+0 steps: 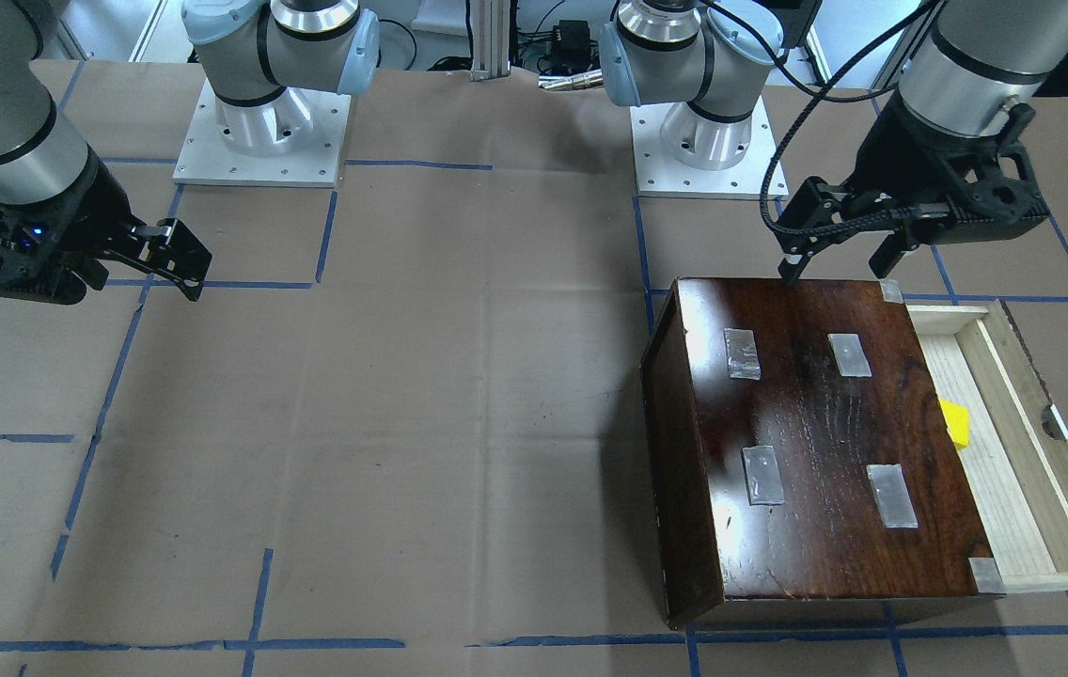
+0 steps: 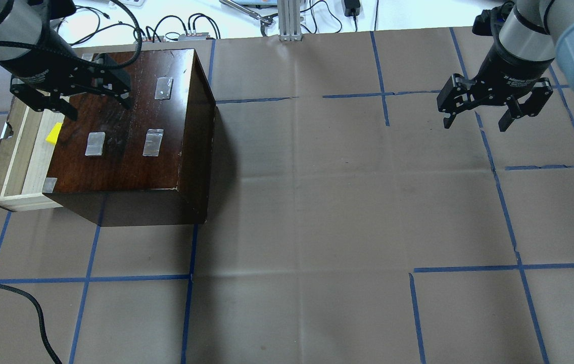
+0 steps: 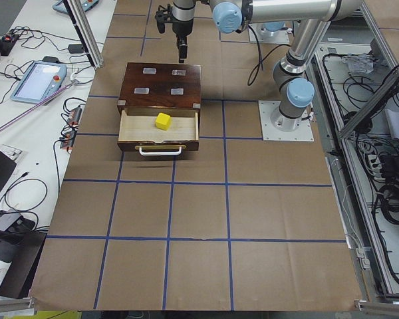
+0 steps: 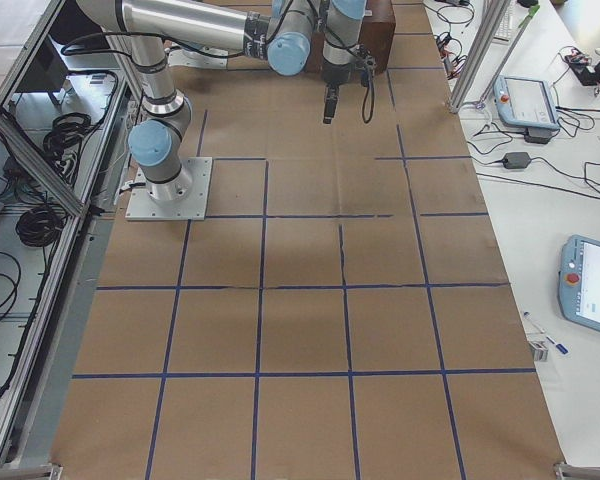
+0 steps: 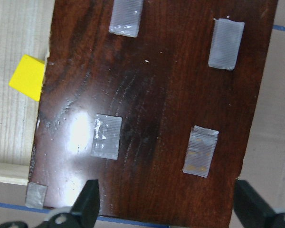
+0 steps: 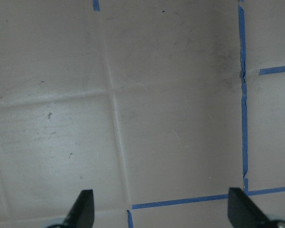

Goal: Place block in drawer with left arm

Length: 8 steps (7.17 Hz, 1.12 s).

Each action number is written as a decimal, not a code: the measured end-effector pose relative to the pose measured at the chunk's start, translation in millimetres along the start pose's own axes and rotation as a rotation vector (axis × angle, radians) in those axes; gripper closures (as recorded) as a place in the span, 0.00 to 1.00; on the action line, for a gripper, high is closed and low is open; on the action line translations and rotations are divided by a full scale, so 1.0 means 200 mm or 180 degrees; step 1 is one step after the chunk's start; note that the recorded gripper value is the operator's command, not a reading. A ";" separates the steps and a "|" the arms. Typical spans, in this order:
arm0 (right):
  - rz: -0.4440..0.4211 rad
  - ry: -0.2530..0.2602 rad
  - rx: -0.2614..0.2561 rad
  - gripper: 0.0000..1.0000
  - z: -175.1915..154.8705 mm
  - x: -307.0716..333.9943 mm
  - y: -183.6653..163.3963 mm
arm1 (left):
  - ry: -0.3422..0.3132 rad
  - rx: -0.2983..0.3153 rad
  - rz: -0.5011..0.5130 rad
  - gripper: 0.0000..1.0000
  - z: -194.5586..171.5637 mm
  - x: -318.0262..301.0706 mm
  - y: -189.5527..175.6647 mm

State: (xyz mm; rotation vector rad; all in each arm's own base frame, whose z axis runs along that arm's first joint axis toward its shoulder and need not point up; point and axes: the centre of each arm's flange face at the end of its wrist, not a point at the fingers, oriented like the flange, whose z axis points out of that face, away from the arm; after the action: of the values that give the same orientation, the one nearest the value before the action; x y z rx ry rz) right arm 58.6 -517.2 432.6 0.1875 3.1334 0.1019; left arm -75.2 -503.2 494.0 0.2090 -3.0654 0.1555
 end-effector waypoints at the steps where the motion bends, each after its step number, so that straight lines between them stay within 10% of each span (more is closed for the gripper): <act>1: 0.0000 0.0000 0.0001 0.00 0.00 0.00 0.00 | -0.0010 -0.0035 0.0035 0.02 0.02 0.06 0.03; 8: 0.0000 0.0000 0.0001 0.00 0.00 0.00 0.00 | -0.0165 -0.0189 0.0388 0.02 0.14 0.23 0.13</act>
State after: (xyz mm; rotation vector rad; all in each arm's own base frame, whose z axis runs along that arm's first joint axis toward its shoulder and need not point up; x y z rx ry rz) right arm 58.6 -517.2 432.7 0.1875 3.1334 0.1016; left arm -126.2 -486.6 466.7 0.0231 -3.1294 0.0661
